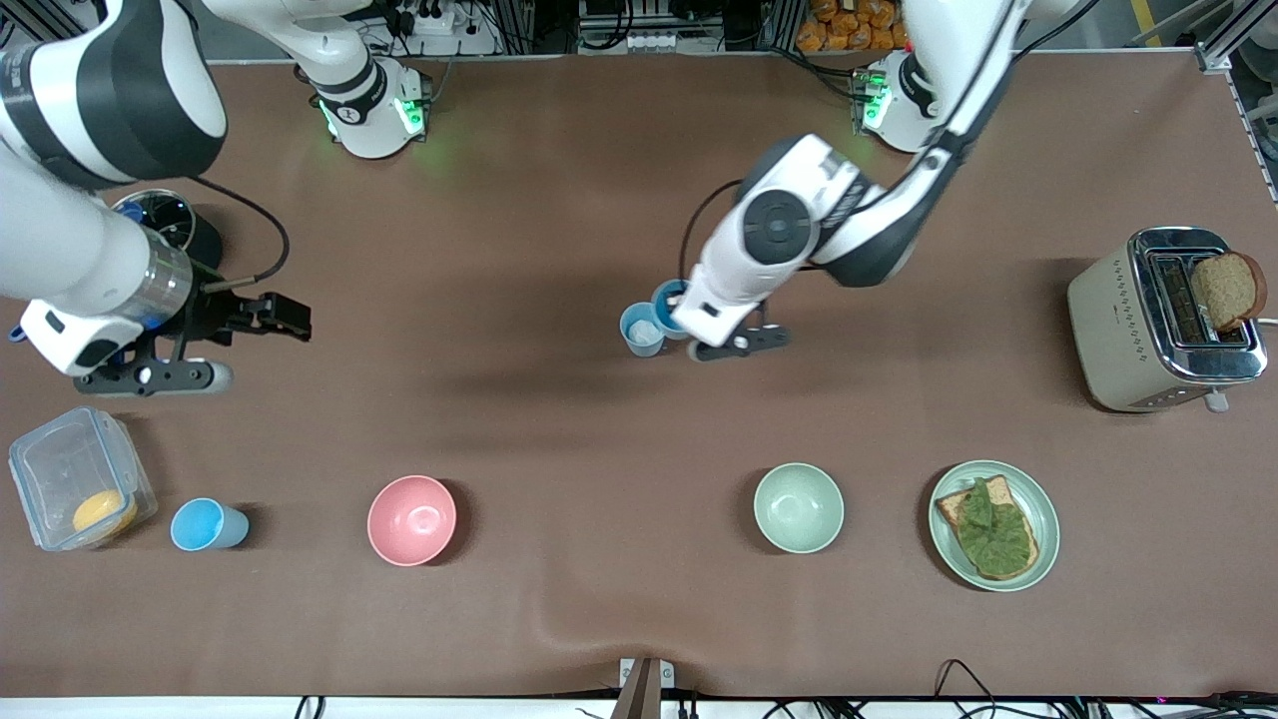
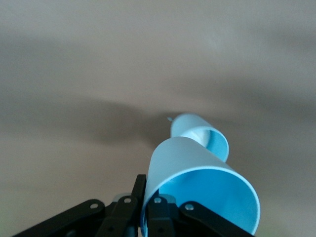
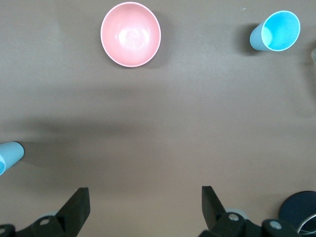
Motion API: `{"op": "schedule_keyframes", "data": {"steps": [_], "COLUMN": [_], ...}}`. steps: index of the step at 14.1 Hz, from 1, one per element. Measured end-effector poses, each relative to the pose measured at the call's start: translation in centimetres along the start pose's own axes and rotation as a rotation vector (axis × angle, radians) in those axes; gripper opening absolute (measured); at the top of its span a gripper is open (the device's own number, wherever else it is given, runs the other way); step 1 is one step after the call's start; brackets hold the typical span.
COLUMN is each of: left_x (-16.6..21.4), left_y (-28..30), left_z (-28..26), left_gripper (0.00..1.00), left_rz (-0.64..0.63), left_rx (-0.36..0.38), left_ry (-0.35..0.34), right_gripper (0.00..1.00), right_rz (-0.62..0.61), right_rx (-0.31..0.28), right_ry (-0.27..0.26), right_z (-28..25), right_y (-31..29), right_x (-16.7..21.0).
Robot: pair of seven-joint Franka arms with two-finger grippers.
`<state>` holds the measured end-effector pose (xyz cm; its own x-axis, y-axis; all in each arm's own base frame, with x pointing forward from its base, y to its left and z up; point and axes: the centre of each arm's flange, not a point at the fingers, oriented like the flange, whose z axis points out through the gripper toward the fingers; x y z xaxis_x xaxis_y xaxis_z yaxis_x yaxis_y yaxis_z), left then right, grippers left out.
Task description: Stack blue cups with both arms
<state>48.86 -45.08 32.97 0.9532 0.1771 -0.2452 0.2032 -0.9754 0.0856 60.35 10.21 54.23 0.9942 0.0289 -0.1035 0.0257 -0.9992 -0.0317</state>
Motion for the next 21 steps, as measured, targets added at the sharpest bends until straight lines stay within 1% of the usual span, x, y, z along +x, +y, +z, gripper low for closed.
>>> {"op": "schedule_keyframes", "data": {"steps": [2,4,6,8,13,14,15,16,18,19,21], "left_x": [-1.3,-1.9,-1.6,-1.0,-0.1,0.1,0.2,0.3,0.1,0.1,0.7], "left_y": [1.6,2.3,2.6,2.6,2.6,2.6,2.7,2.8,3.1,3.2,3.1], "left_z": [2.3,3.5,3.8,3.9,4.7,5.0,5.3,5.3,5.2,5.0,4.3], "left_gripper": [0.05,0.05,0.05,0.05,0.05,0.09,0.1,0.15,0.34,0.46,0.63], "left_rz": [0.008,0.012,0.013,0.007,-0.001,-0.001,0.005,0.017,0.033,0.036,0.031], "left_rx": [0.018,0.029,0.026,0.024,0.008,0.006,0.01,0.018,0.025,0.023,0.017], "left_ry": [-0.019,-0.019,-0.014,-0.012,-0.001,0.0,0.009,0.021,0.039,0.042,0.06], "right_gripper": [1.0,1.0,1.0,1.0,1.0,1.0,1.0,1.0,1.0,1.0,1.0], "right_rz": [0.0,-0.009,-0.045,-0.079,-0.083,-0.083,-0.083,-0.084,-0.084,-0.084,-0.085], "right_rx": [0.003,0.005,0.003,0.001,0.001,0.001,0.001,0.001,0.001,0.001,0.001], "right_ry": [0.041,0.077,0.088,0.097,0.105,0.105,0.104,0.104,0.104,0.104,0.106], "right_z": [1.4,3.3,4.0,3.6,3.2,3.2,3.3,3.3,3.3,3.3,3.2], "right_y": [0.1,0.2,0.4,0.8,2.1,2.0,2.0,2.0,2.0,2.0,2.0], "right_x": [-0.7,-1.6,-2.3,-2.6,-2.5,-2.5,-2.5,-2.5,-2.5,-2.5,-2.6]}}
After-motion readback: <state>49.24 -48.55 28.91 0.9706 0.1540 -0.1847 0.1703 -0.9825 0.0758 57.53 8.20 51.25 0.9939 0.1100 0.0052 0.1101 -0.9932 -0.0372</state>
